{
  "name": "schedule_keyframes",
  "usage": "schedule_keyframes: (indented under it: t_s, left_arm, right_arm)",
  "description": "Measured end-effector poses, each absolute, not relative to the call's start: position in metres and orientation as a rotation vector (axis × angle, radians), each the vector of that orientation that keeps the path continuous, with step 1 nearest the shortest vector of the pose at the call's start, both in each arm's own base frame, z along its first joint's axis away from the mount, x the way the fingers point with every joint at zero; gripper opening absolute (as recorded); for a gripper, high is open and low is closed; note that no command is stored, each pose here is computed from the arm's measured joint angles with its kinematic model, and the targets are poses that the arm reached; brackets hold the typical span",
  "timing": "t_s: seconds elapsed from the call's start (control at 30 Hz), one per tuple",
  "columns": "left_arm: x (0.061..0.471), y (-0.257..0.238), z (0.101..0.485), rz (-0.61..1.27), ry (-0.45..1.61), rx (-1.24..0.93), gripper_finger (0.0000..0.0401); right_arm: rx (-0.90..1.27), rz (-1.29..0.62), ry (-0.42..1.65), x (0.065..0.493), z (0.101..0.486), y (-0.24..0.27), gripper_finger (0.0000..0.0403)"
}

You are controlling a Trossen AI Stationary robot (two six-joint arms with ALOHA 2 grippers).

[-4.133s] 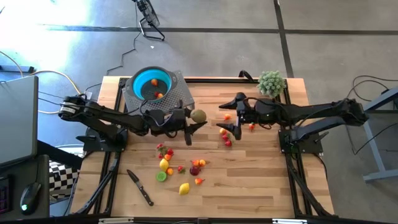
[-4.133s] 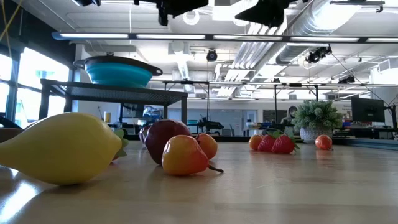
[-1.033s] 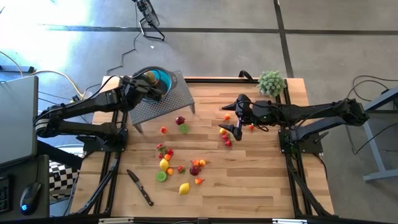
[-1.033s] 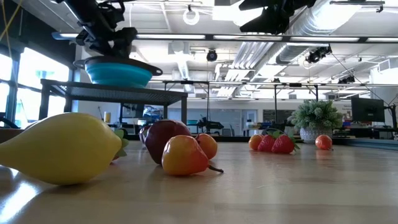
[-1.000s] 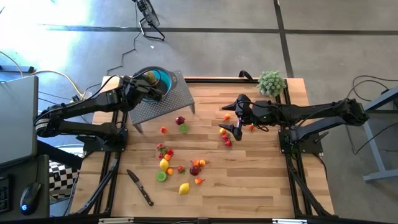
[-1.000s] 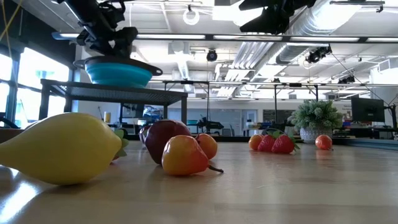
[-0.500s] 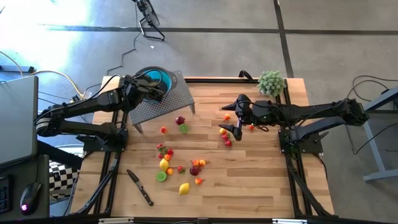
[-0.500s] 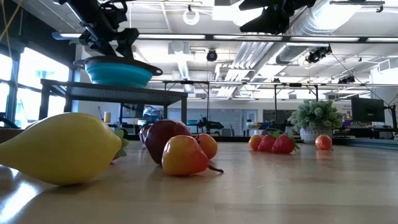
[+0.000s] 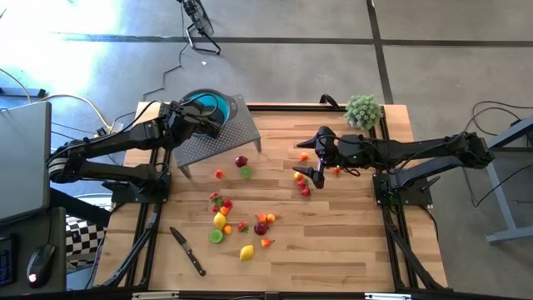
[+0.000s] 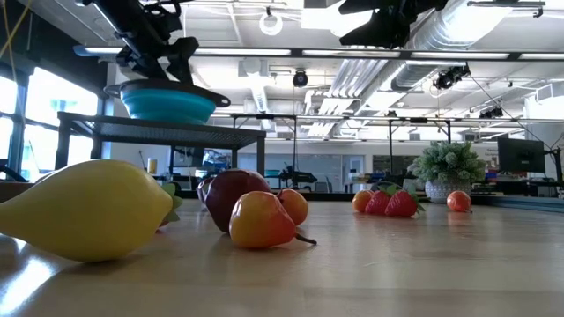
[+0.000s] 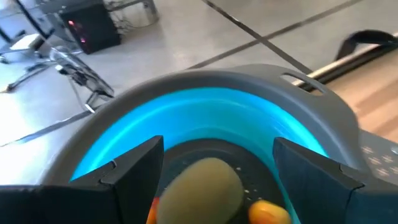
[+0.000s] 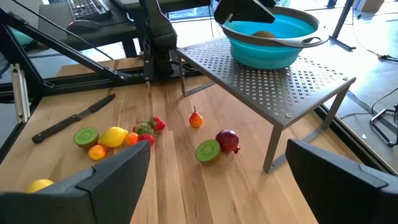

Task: Pick & Place Fruit
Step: Put the right brown kiwi into the blue strainer bowl on the shelf, then put the orange pear into the blue strainer bowl on the shelf

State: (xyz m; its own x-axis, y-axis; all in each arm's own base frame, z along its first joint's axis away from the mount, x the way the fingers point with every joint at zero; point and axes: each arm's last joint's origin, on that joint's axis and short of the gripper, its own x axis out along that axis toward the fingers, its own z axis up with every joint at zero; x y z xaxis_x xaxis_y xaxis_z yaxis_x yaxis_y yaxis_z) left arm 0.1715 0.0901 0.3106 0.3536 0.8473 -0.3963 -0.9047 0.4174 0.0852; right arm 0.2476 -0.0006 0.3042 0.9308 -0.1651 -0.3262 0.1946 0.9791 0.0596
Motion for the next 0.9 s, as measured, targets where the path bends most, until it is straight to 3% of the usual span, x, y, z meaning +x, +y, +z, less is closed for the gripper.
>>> schedule_keyframes:
  t_s: [0.27, 0.57, 0.9]
  left_arm:
    - [0.162, 0.074, 0.322, 0.934, 0.393, -0.140, 0.0286]
    - [0.153, 0.040, 0.332, 0.708, 0.337, -0.057, 0.0211]
    - [0.155, 0.011, 0.306, 0.522, 0.275, -0.030, 0.0143]
  right_arm:
    - [0.100, -0.185, 0.317, 0.248, 0.305, -0.001, 0.0368]
    - [0.100, -0.186, 0.318, 0.248, 0.305, -0.001, 0.0368]
    - [0.095, -0.216, 0.316, 0.248, 0.305, -0.002, 0.0368]
